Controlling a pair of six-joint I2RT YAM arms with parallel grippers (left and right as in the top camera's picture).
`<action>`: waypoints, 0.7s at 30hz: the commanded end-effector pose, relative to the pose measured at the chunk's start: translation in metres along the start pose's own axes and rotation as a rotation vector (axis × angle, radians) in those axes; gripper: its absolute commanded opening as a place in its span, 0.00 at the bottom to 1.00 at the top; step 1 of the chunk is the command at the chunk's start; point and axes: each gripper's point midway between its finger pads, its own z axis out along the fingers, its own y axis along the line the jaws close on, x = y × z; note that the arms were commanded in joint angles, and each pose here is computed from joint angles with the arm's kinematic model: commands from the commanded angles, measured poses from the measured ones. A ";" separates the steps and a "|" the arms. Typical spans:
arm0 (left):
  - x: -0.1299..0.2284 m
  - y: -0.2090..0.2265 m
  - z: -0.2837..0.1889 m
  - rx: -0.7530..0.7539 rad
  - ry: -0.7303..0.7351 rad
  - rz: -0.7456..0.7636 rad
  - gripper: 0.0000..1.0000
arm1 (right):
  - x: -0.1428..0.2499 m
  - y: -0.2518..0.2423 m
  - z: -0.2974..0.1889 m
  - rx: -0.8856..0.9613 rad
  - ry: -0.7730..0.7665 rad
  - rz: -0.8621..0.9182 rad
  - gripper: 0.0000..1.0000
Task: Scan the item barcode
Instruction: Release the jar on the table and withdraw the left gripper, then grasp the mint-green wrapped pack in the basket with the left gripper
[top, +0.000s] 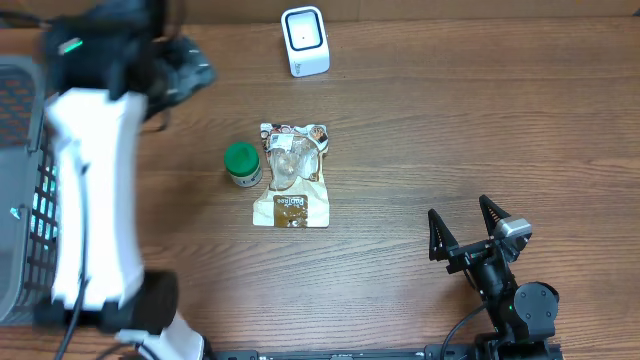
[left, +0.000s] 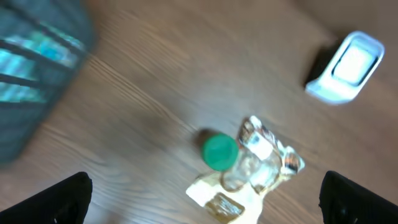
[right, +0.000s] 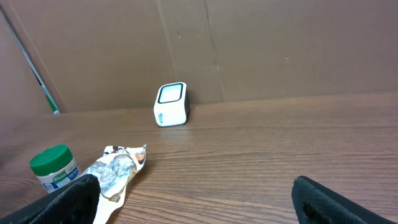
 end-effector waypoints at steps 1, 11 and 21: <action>-0.025 0.050 -0.048 -0.016 -0.148 -0.029 1.00 | 0.001 -0.002 0.000 0.005 -0.006 -0.004 1.00; -0.053 0.176 -0.081 -0.160 -0.261 -0.367 1.00 | 0.001 -0.002 0.000 0.005 -0.006 -0.004 1.00; -0.040 0.272 -0.009 -0.244 -0.045 -0.565 1.00 | 0.001 -0.002 0.000 0.005 -0.006 -0.004 1.00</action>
